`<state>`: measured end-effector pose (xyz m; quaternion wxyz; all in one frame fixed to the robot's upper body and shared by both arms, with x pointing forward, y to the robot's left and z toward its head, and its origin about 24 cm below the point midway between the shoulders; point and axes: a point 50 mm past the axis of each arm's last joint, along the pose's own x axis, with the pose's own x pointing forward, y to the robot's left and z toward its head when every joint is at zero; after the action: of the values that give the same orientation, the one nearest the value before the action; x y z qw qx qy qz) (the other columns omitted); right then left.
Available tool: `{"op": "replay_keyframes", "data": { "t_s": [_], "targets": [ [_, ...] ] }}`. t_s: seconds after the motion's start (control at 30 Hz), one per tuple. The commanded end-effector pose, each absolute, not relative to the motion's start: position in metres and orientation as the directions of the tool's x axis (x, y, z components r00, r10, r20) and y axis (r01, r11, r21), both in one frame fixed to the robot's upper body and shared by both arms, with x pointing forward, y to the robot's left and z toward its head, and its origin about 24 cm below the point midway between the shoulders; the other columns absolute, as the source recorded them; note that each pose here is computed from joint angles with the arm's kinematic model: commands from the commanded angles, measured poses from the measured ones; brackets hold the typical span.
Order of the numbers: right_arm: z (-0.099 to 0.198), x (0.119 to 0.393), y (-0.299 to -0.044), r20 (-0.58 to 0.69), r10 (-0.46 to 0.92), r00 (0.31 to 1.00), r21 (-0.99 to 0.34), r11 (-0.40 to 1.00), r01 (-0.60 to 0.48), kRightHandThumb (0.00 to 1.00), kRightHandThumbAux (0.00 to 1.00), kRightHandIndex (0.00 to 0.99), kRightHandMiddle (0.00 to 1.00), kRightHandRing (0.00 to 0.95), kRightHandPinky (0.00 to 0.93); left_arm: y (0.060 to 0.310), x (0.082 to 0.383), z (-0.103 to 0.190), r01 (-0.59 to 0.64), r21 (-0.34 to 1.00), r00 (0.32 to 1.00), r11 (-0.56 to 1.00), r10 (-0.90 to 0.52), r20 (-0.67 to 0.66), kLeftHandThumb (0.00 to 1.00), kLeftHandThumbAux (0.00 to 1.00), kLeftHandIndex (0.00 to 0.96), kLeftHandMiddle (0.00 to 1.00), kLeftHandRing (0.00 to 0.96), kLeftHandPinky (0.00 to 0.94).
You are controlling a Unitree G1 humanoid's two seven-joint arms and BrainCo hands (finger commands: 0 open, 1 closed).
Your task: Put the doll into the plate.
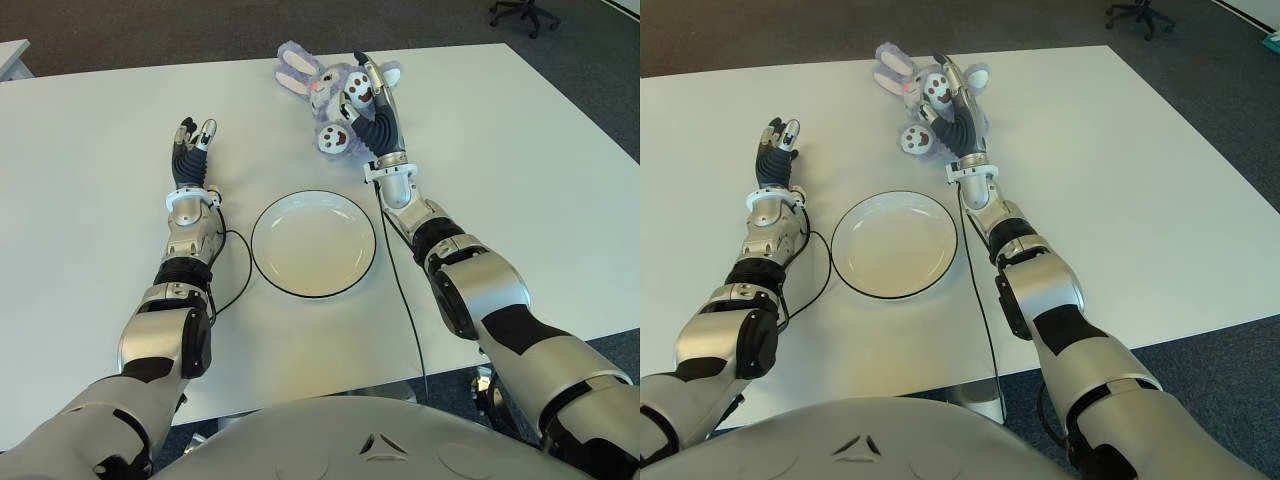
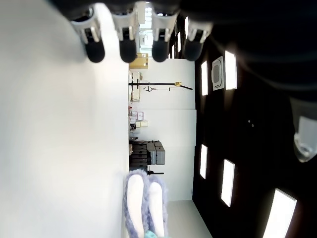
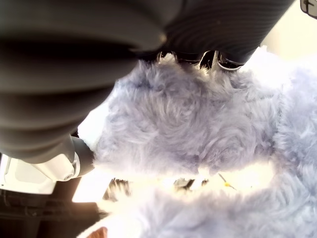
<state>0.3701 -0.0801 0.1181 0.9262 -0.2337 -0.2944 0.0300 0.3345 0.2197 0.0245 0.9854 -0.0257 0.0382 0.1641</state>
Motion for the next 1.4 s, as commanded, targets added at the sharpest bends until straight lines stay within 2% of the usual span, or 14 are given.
{"op": "replay_keyframes", "data": {
  "t_s": [0.03,0.67,0.93,1.4],
  "targets": [
    [0.1191,0.3726,-0.0759,0.514,0.181,0.839,-0.456,0.886,0.088,0.634,0.483,0.046,0.096,0.078,0.099,0.2139,0.306,-0.0258,-0.334,-0.026,0.901,0.942,0.311,-0.303,0.0,0.415,0.0,0.063,0.058,0.037],
    [0.1146,0.3771,-0.0763,0.439,0.17,0.882,-0.456,0.888,0.055,0.647,0.463,0.039,0.097,0.073,0.087,0.2144,0.3077,-0.0232,-0.34,-0.036,0.902,0.94,0.315,-0.296,0.0,0.417,0.0,0.063,0.057,0.027],
    [0.1118,0.3782,-0.0776,0.415,0.166,0.895,-0.468,0.882,0.054,0.56,0.454,0.036,0.064,0.049,0.074,0.2146,0.3079,-0.0225,-0.343,-0.034,0.901,0.939,0.319,-0.294,0.0,0.415,0.0,0.069,0.06,0.045],
    [0.1101,0.3792,-0.0782,0.395,0.164,0.904,-0.482,0.875,0.052,0.471,0.455,0.032,0.049,0.038,0.067,0.2158,0.3076,-0.0217,-0.343,-0.036,0.902,0.939,0.319,-0.29,0.0,0.413,0.0,0.076,0.069,0.028]
  ]
}}
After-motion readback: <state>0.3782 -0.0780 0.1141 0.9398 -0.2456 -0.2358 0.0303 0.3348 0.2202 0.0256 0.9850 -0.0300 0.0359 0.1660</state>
